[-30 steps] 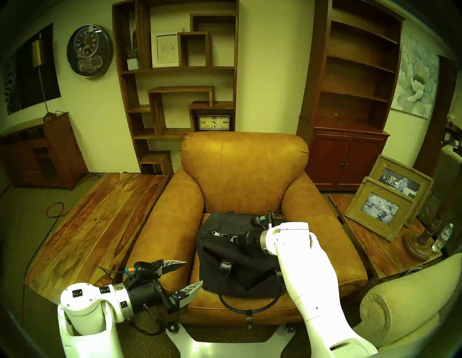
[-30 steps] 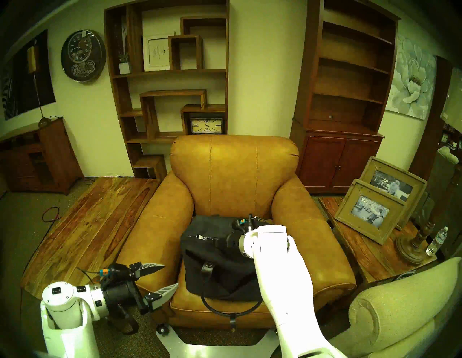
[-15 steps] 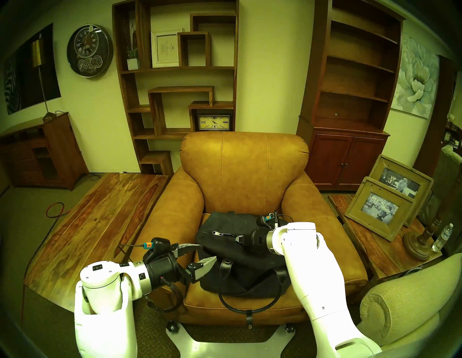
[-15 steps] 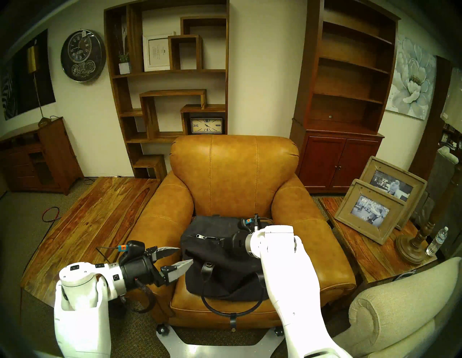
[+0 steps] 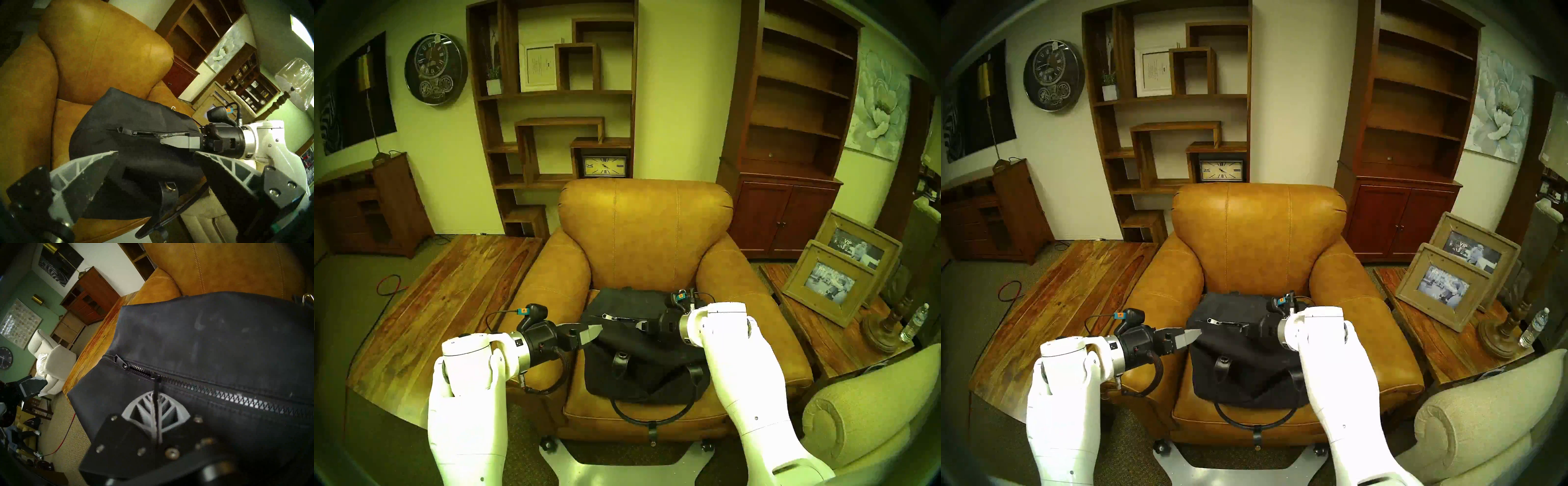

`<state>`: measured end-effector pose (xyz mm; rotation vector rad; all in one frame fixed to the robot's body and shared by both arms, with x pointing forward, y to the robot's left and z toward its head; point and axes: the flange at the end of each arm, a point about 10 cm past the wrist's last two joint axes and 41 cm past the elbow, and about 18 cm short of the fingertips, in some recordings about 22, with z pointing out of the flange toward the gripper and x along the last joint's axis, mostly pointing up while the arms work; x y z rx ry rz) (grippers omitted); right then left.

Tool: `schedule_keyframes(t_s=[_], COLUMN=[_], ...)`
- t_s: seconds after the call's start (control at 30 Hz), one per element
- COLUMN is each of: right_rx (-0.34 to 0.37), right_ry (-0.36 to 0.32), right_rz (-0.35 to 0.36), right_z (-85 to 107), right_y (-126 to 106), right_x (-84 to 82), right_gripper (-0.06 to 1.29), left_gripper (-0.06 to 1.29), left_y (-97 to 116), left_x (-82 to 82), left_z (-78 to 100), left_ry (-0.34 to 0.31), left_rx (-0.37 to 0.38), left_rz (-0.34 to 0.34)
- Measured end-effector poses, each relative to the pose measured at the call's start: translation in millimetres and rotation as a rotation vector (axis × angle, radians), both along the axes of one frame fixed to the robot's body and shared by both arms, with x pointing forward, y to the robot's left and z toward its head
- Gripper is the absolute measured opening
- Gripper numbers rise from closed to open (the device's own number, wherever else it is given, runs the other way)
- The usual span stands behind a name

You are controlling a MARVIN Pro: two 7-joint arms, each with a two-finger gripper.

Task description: Open a bag with a zipper

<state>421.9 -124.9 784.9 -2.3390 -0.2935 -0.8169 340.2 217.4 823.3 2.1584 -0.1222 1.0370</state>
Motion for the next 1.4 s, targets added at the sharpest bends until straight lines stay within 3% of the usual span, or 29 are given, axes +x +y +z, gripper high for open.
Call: schedule_keyframes(t_s=[0.47,1.4], right_rx=[0.003,0.006], right_ry=[0.005,0.002], right_rz=[0.0,-0.003], right_z=[-2.1,-1.2], right_y=[1.4,1.4], right_x=[-2.5,-4.1], right_gripper=[-0.03,-0.03], left_gripper=[1.27,1.27], left_y=[-14.6,-27.7], left_x=[38.6,83.3], left_z=[-2.1,-26.3], left_ry=[0.036,0.124], left_rx=[0.008,0.039], left_rz=[-0.059,-0.148])
